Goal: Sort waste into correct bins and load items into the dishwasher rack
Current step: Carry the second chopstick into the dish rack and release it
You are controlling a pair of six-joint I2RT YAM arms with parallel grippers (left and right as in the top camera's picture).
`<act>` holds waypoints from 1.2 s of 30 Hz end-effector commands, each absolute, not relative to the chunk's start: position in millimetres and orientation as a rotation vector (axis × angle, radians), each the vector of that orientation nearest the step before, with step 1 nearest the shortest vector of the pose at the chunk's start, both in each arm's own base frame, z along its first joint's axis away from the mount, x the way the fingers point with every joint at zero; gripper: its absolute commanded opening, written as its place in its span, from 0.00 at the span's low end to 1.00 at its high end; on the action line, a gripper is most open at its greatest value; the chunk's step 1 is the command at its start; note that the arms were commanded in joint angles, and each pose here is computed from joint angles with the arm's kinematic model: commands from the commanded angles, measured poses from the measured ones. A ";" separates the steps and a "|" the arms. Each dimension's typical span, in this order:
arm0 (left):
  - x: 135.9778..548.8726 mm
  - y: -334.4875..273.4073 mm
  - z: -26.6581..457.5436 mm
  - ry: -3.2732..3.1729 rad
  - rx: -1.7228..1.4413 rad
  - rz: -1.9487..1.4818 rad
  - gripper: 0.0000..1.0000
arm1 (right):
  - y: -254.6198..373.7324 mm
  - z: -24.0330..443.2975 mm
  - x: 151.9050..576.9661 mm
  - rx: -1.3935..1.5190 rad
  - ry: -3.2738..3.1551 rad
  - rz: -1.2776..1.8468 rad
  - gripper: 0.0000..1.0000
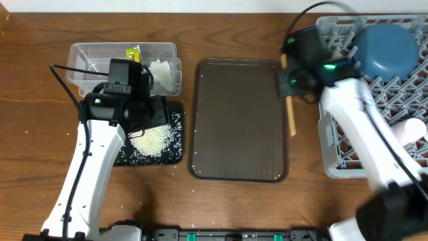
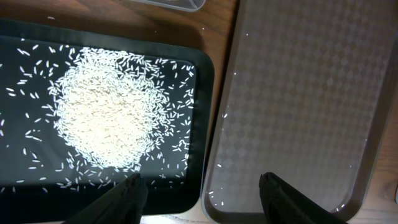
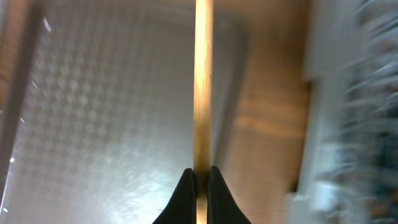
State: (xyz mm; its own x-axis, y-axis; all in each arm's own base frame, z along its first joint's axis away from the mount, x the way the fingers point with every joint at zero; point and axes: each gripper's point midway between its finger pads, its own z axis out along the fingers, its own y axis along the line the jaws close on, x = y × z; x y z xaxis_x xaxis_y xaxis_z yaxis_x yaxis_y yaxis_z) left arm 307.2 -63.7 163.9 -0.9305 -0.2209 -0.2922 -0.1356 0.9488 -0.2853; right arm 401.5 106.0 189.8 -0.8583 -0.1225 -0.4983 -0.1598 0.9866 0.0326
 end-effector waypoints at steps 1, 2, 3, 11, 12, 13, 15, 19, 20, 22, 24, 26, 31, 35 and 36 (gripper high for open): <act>305.1 -60.3 159.3 2.791 -0.259 -0.350 0.62 | 69.8 215.6 403.3 -0.261 2.545 0.017 0.01; 305.1 -60.3 159.3 2.791 -0.259 -0.350 0.63 | 57.1 219.8 403.9 -0.225 2.538 0.005 0.01; 305.1 -60.3 159.3 2.791 -0.259 -0.350 0.63 | 47.6 221.4 404.4 -0.195 2.537 -0.004 0.01; 305.2 -60.4 159.5 2.791 -0.259 -0.351 0.62 | -13.8 191.2 407.0 -0.017 2.643 -0.048 0.01; 305.1 -60.4 159.4 2.791 -0.259 -0.351 0.62 | -17.4 183.2 406.5 -0.008 2.669 -0.050 0.01; 305.2 -60.4 159.4 2.791 -0.259 -0.351 0.63 | -18.9 177.8 406.4 -0.013 2.686 -0.053 0.01; 305.1 -60.4 159.4 2.791 -0.259 -0.351 0.62 | -20.7 162.6 405.7 -0.033 2.734 -0.064 0.01; 305.1 -60.4 159.4 2.791 -0.259 -0.351 0.62 | -32.8 136.4 407.4 -0.032 2.805 -0.160 0.01; 305.1 -60.4 159.4 2.791 -0.259 -0.351 0.62 | -34.7 132.1 408.3 -0.029 2.814 -0.175 0.01; 305.1 -60.4 159.4 2.791 -0.259 -0.351 0.62 | -34.9 123.5 411.5 -0.031 2.825 -0.176 0.01; 305.1 -60.4 159.4 2.791 -0.259 -0.351 0.63 | -35.1 119.3 413.9 -0.031 2.828 -0.176 0.01; 305.1 -60.4 159.4 2.791 -0.259 -0.351 0.63 | -35.3 118.7 414.8 -0.031 2.827 -0.178 0.03; 305.1 -60.4 159.4 2.791 -0.259 -0.351 0.63 | -35.5 119.1 413.8 -0.030 2.829 -0.179 0.41; 305.1 -60.3 159.3 2.791 -0.258 -0.350 0.63 | -38.1 126.2 413.5 0.021 2.810 -0.175 0.40; 305.1 -60.3 159.3 2.791 -0.258 -0.350 0.62 | -39.8 129.6 414.6 0.055 2.796 -0.171 0.41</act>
